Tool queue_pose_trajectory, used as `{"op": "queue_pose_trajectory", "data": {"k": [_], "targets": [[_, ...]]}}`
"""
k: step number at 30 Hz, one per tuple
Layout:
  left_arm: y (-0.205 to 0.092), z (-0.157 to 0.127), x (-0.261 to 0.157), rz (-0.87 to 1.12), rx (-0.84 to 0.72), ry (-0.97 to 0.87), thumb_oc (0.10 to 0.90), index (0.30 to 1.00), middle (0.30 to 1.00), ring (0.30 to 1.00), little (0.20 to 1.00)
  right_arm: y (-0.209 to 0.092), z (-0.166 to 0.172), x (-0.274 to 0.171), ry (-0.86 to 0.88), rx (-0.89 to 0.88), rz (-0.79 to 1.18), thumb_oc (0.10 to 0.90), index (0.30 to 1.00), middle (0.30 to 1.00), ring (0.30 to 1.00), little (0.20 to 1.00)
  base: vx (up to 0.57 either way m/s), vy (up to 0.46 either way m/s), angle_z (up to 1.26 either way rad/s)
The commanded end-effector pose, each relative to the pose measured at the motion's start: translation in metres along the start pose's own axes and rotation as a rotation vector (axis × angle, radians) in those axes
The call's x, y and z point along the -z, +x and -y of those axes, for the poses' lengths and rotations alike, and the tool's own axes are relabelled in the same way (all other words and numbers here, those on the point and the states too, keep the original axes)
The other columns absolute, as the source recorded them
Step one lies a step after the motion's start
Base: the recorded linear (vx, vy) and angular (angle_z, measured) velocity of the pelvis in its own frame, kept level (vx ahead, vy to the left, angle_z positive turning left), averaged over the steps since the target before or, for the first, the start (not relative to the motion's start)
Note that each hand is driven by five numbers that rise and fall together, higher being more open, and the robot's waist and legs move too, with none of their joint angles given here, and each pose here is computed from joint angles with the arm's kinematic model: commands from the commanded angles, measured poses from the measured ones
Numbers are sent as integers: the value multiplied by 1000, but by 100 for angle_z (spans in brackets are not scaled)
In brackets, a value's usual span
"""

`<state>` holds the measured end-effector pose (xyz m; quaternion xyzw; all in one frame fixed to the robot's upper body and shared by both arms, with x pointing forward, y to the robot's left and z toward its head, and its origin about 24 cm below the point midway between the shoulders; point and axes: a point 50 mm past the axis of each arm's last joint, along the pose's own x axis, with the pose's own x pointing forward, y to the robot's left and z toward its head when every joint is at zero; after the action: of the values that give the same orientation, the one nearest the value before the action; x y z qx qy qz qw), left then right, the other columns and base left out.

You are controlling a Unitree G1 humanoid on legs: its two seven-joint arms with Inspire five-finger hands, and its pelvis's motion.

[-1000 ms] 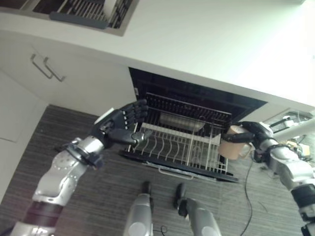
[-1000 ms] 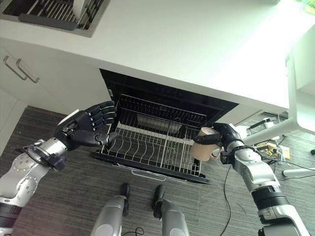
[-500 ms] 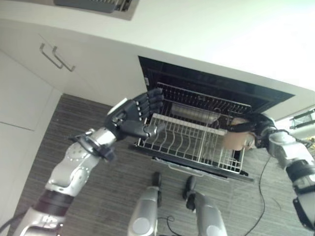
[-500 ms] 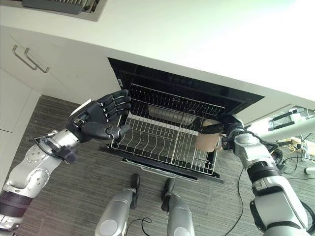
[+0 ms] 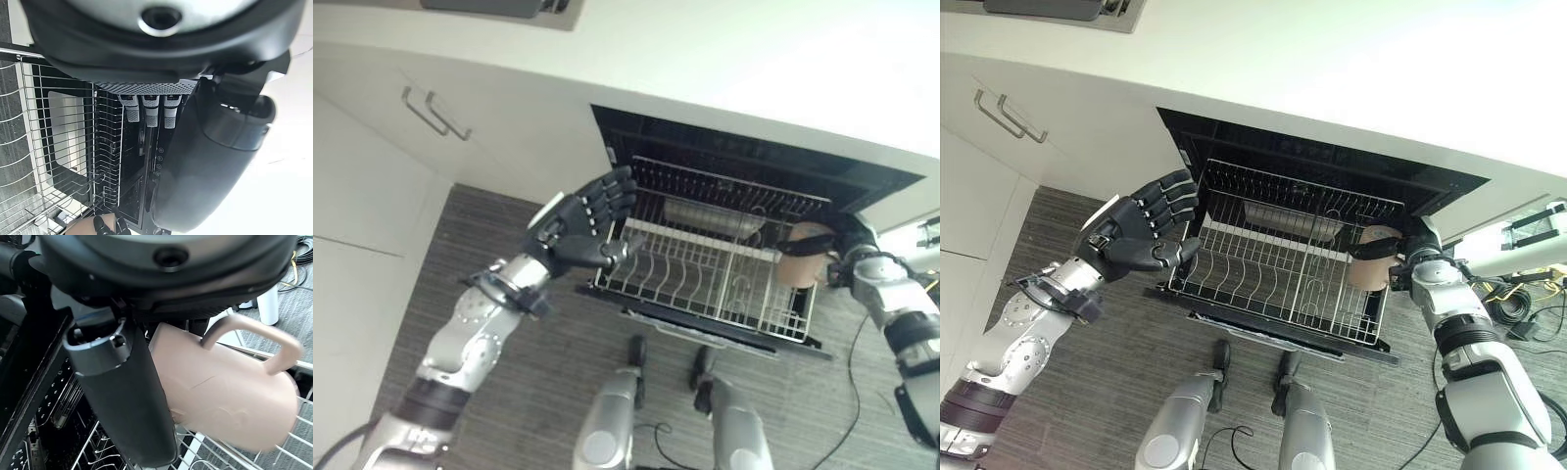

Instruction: Place the dishes in the dishwasher.

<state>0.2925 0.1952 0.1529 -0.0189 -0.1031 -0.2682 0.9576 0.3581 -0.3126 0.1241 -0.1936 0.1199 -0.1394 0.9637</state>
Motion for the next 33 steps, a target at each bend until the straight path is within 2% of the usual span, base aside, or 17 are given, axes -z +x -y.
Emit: {"op": "queue_pose_trajectory", "data": {"k": [1, 9, 13, 16, 27, 33], "targets": [[7, 23, -37, 249, 95, 46, 800, 900, 900, 900, 900, 0, 22, -54, -33, 89, 216, 800, 900, 900, 900, 900, -35, 35, 2], [4, 22, -34, 214, 94, 129, 800, 900, 900, 900, 900, -4, 25, -62, -34, 101, 291, 800, 900, 900, 900, 900, -8, 9, 0], [2, 23, -31, 200, 91, 157, 800, 900, 900, 900, 900, -15, 28, -84, -20, 146, 454, 800, 900, 900, 900, 900, 0, 0, 0], [-1, 23, -30, 197, 84, 168, 800, 900, 900, 900, 900, -19, 29, -85, -11, 156, 481, 800, 900, 900, 900, 900, 0, 0, 0], [-12, 24, -24, 191, 37, 175, 800, 900, 900, 900, 900, -43, 18, -68, 21, 162, 541, 800, 900, 900, 900, 900, 0, 0, 0], [-27, 25, -17, 193, -58, 205, 800, 900, 900, 900, 900, -71, -13, -39, 134, 76, 554, 800, 900, 900, 900, 900, 35, 6, -3]]}}
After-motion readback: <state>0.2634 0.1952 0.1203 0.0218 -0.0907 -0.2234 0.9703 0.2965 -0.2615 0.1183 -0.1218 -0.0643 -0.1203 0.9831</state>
